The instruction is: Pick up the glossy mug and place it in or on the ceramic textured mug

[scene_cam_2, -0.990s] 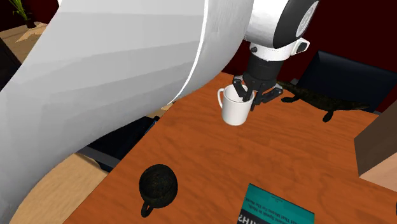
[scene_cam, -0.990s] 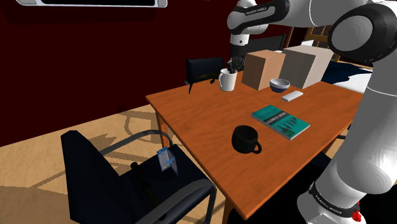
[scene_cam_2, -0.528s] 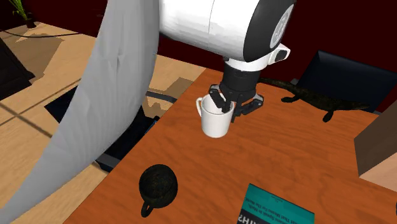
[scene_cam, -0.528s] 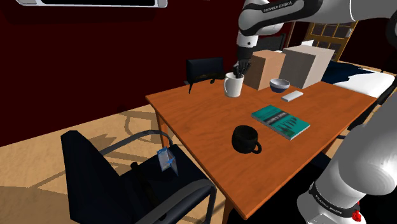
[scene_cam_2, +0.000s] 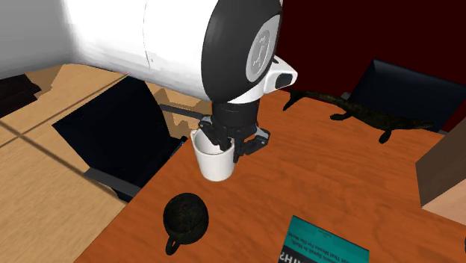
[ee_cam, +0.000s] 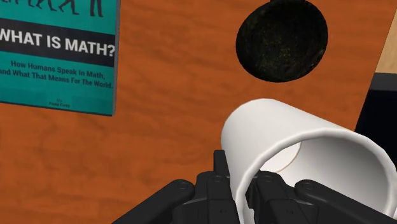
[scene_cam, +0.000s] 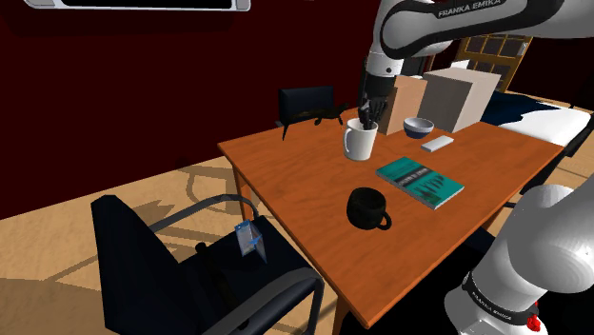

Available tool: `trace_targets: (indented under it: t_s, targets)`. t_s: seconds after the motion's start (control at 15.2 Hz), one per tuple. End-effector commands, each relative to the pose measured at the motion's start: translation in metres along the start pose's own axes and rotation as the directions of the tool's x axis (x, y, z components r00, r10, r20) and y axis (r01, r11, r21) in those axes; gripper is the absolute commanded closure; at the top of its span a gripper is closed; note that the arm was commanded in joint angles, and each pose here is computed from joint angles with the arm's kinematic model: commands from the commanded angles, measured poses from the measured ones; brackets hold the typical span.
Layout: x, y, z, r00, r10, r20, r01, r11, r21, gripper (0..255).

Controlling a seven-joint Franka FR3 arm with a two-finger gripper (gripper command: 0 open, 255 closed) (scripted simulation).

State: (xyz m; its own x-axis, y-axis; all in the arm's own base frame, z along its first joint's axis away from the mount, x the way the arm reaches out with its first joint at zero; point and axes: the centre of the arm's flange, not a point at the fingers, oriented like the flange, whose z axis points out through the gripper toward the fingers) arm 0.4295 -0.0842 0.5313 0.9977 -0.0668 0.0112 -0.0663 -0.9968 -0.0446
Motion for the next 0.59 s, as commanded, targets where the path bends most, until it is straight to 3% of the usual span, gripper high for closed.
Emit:
trace_targets:
  t_s: [0.0, 0.53]
  targets:
    - [-0.024, -0.014, -0.002, 1.0, 0.001, 0.0, -0.001, 1.0, -0.001, 255]
    - [-0.107, -0.071, -0.008, 1.0, 0.001, 0.0, -0.001, 1.0, -0.001, 255]
